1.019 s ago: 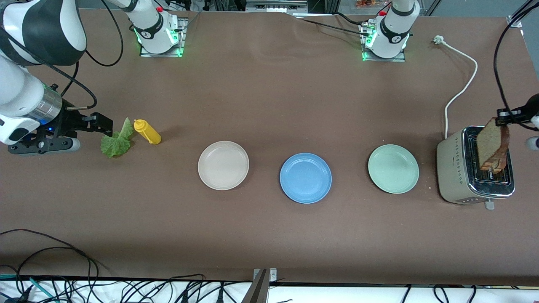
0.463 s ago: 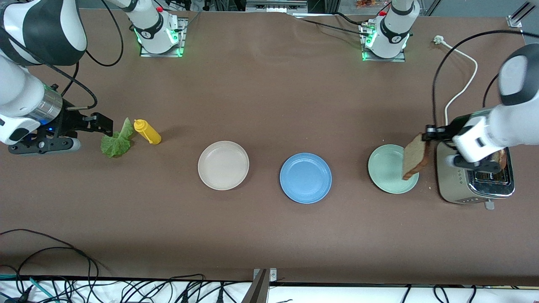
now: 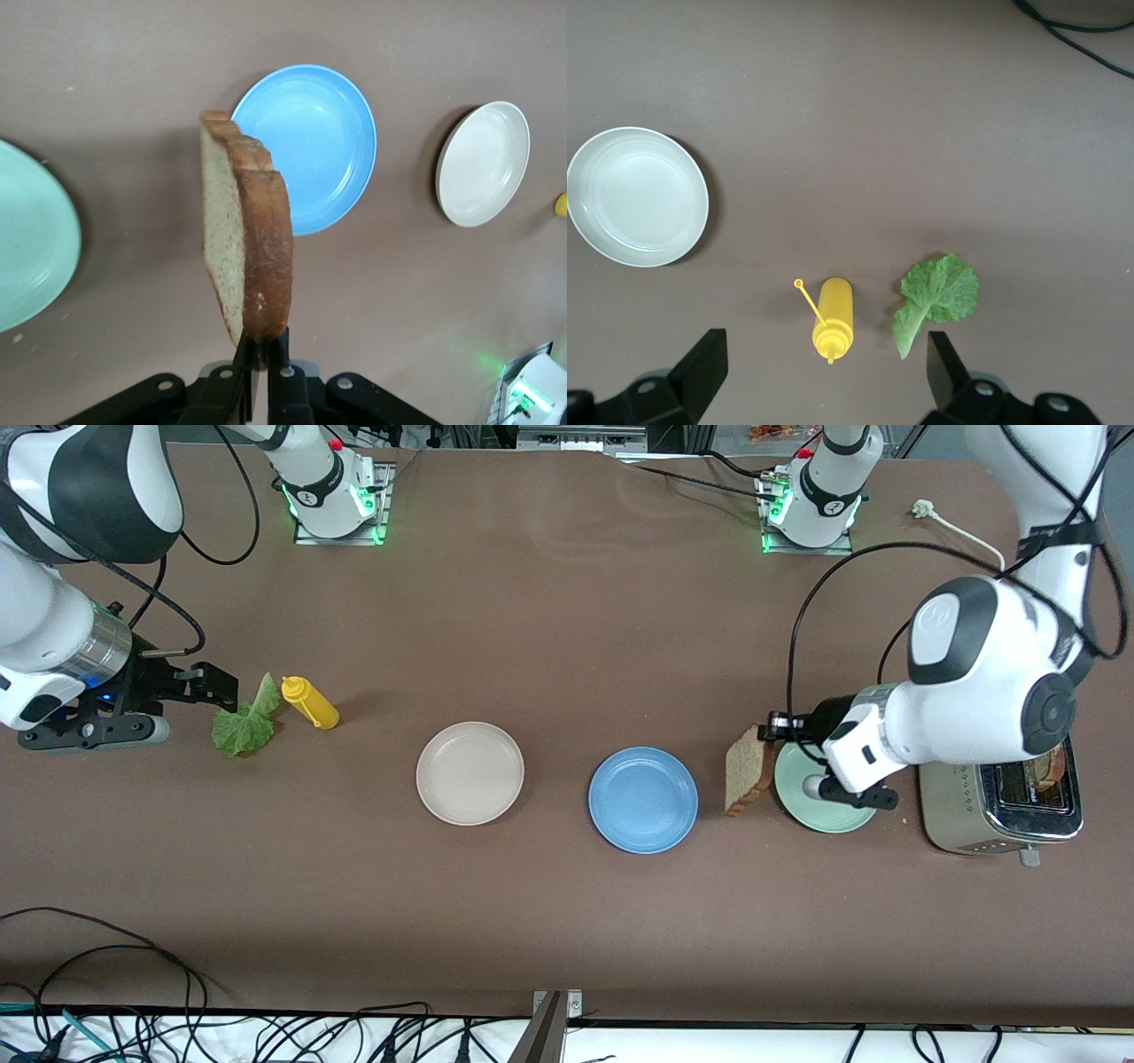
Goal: Make sandwich in blue plate with both arms
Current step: 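Carry the bread slice with the left gripper over the blue plate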
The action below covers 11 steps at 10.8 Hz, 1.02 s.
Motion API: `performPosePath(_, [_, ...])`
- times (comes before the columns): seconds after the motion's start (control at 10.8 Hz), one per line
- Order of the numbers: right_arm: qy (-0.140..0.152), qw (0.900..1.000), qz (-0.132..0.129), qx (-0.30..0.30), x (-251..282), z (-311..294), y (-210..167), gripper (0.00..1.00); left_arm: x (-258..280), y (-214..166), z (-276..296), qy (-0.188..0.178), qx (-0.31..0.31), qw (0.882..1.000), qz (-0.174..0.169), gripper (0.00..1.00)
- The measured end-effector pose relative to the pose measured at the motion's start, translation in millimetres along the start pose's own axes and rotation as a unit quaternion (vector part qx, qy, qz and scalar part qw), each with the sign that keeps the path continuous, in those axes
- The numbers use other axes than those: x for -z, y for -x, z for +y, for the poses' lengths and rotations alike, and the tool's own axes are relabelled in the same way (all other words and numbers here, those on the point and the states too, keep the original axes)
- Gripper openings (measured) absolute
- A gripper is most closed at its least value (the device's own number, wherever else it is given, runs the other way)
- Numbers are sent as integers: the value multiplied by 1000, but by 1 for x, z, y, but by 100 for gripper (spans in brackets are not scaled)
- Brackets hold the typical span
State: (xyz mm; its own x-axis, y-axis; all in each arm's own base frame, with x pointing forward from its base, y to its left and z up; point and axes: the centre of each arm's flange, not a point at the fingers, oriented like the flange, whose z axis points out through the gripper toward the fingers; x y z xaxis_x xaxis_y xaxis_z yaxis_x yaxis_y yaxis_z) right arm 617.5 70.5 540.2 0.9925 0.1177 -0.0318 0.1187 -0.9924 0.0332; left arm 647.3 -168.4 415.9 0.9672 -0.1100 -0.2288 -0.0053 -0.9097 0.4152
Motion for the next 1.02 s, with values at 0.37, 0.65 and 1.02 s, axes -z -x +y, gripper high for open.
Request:
performPosePath(0.37, [0,1000,-1,0,-1,0,0,100,-86,-29,22,78,20,997,-18,8])
performPosePath(0.65, [0,1000,-1,0,-1,0,0,100,-128,-41,40,140,47,989,-21,8])
performPosePath(1.02, [0,1000,-1,0,-1,0,0,100,-126,-45,41,154,53,987,-15,8])
